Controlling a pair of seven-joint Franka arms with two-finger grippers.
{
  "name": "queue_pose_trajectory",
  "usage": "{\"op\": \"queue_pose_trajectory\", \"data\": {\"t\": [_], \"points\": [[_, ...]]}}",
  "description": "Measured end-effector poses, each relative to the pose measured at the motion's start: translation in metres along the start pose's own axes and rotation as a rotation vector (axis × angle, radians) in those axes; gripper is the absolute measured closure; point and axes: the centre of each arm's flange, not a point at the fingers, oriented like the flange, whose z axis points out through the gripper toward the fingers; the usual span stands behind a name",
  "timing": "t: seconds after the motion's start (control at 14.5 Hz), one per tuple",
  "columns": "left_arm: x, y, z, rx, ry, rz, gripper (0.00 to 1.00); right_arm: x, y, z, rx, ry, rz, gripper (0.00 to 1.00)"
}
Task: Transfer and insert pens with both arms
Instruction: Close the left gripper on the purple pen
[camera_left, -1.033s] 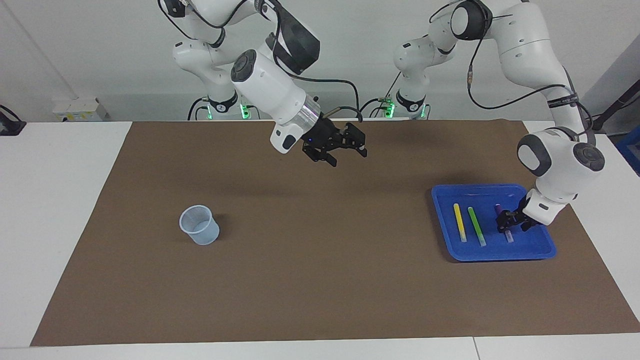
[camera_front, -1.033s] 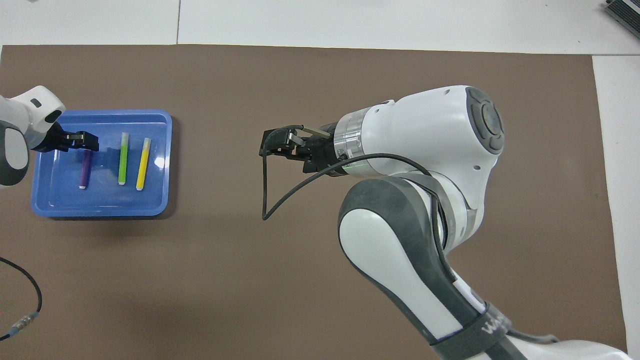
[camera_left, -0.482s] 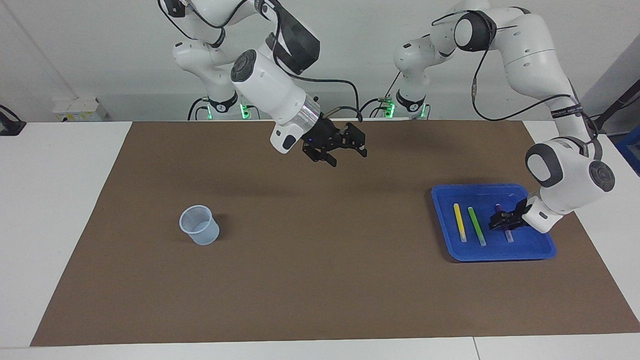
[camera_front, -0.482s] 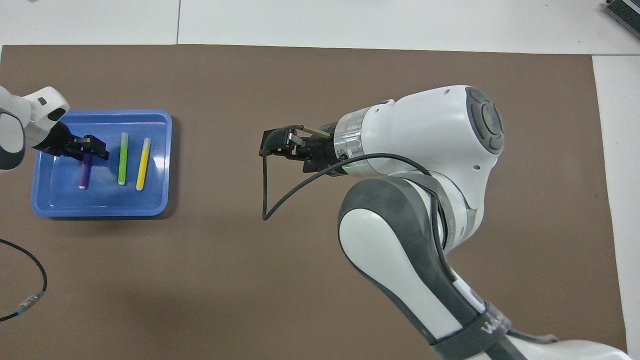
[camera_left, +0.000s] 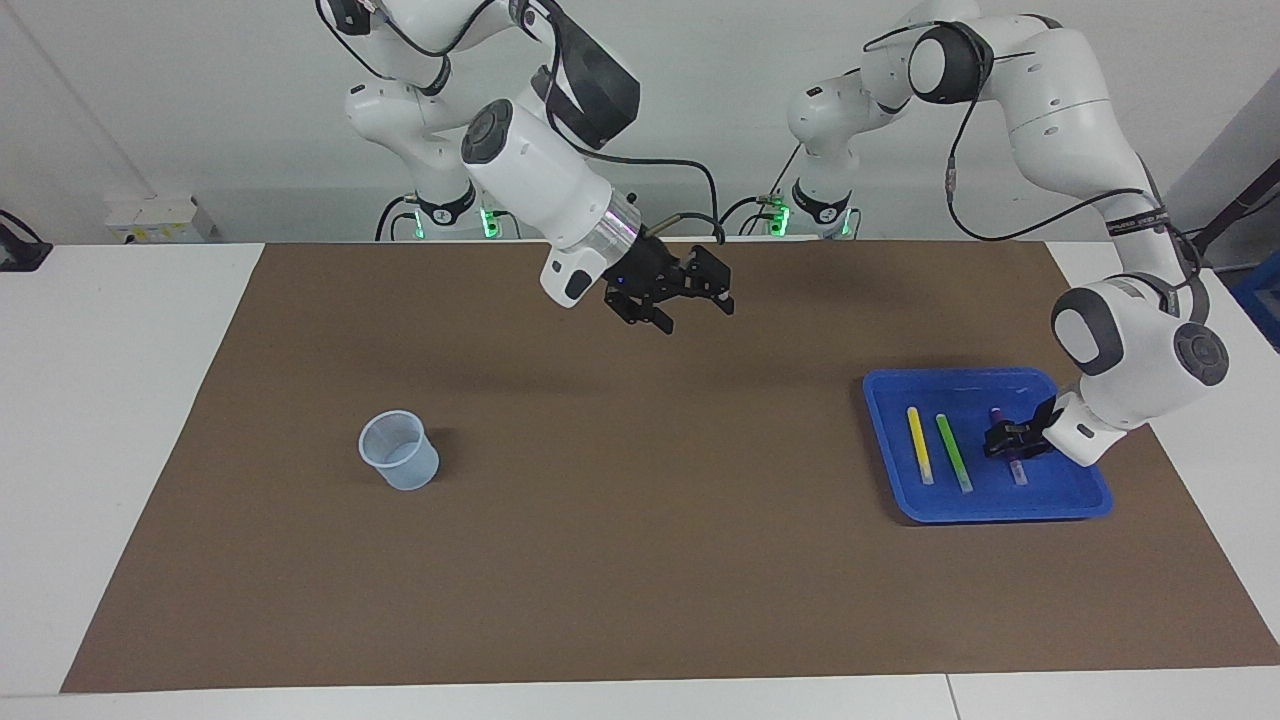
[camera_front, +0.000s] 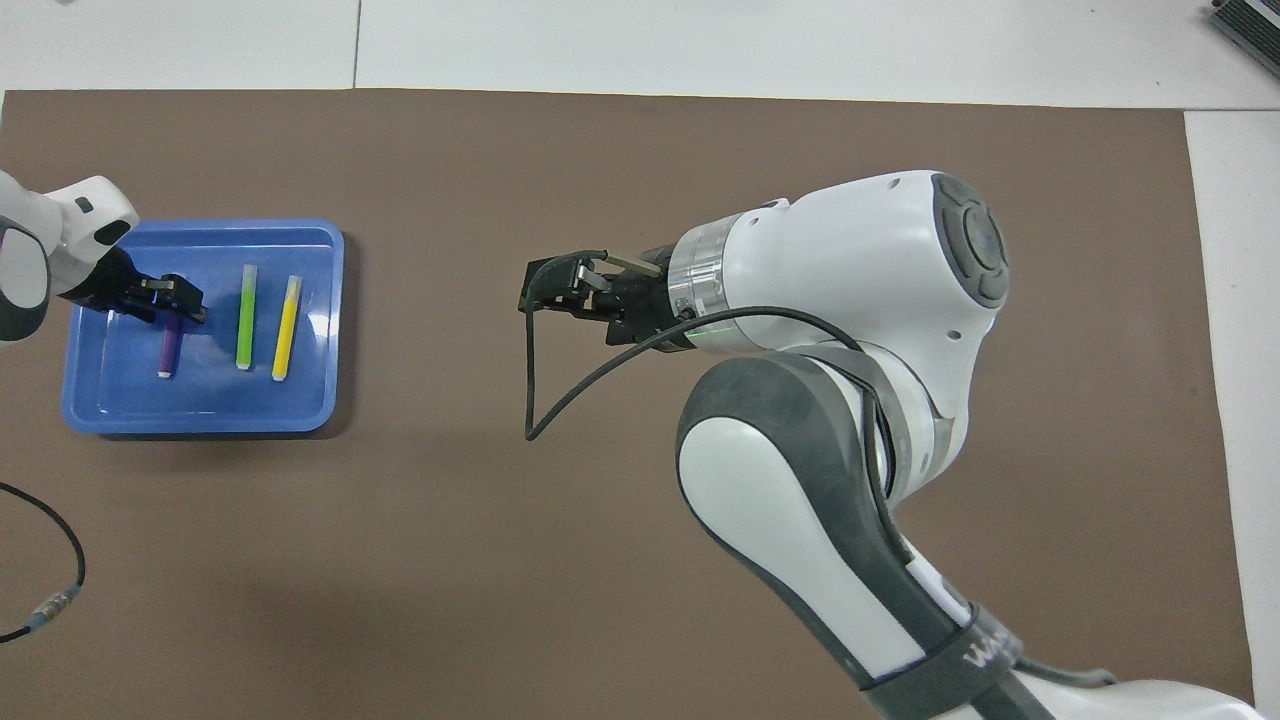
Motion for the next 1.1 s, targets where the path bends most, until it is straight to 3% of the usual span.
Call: {"op": "queue_pose_trajectory", "data": {"t": [0.07, 0.14, 0.34, 0.41, 0.9, 1.1], "points": [[0.000, 0.000, 0.000, 0.002, 0.000, 0.003, 0.45, 0.000, 0.000, 0.000, 0.000, 0.000, 0.000, 0.00], [0.000, 0.000, 0.000, 0.002, 0.000, 0.003, 0.45, 0.000, 0.000, 0.000, 0.000, 0.000, 0.000, 0.00], [0.001, -0.001, -0.003, 0.004, 0.004, 0.003, 0.77, 0.000, 0.000, 0.000, 0.000, 0.000, 0.000, 0.00], [0.001, 0.000, -0.003, 0.003, 0.005, 0.004, 0.83, 0.000, 0.000, 0.000, 0.000, 0.000, 0.000, 0.00], [0.003, 0.027, -0.041, -0.004, 0.016, 0.006, 0.83, 0.001, 0.001, 0.000, -0.001, 0.001, -0.008, 0.00], [-0.008, 0.046, -0.061, -0.082, -0.029, -0.179, 0.83, 0.002, 0.001, -0.001, 0.000, 0.003, -0.023, 0.00]]}}
